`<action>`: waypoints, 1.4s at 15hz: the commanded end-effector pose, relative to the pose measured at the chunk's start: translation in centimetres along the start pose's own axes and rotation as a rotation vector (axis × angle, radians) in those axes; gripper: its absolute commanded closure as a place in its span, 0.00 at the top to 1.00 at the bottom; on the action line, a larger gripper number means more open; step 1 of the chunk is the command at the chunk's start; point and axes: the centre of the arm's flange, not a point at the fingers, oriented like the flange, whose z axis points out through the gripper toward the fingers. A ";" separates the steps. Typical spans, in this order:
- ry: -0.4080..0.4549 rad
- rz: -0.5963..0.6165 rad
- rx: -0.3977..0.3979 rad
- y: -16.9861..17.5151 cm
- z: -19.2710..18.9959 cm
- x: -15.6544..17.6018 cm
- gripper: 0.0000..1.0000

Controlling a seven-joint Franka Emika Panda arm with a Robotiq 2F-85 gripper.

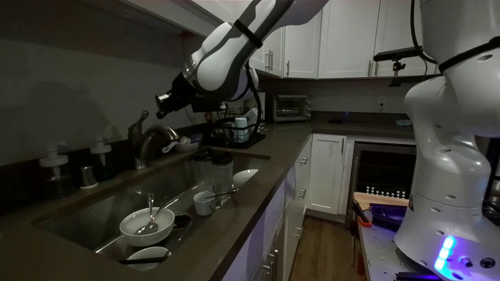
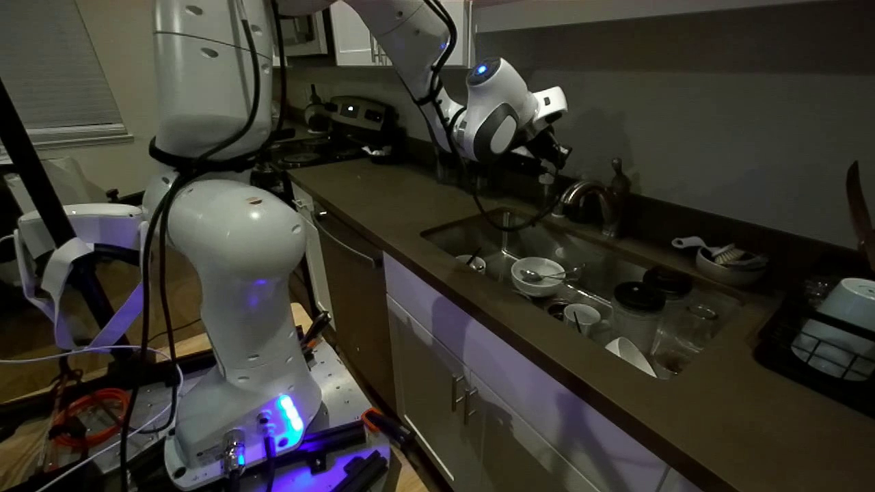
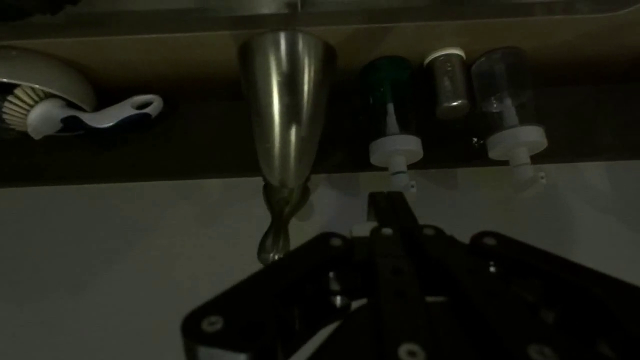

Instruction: Lift u the tap handle

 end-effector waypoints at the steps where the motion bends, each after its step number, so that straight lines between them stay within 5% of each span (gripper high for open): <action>1: 0.035 -0.005 -0.023 -4.9 3.0 0.0 0.03; 10: 0.038 0.051 -0.044 -0.9 4.5 9.4 0.04; 21: -0.072 0.087 -0.100 1.7 8.0 9.3 0.04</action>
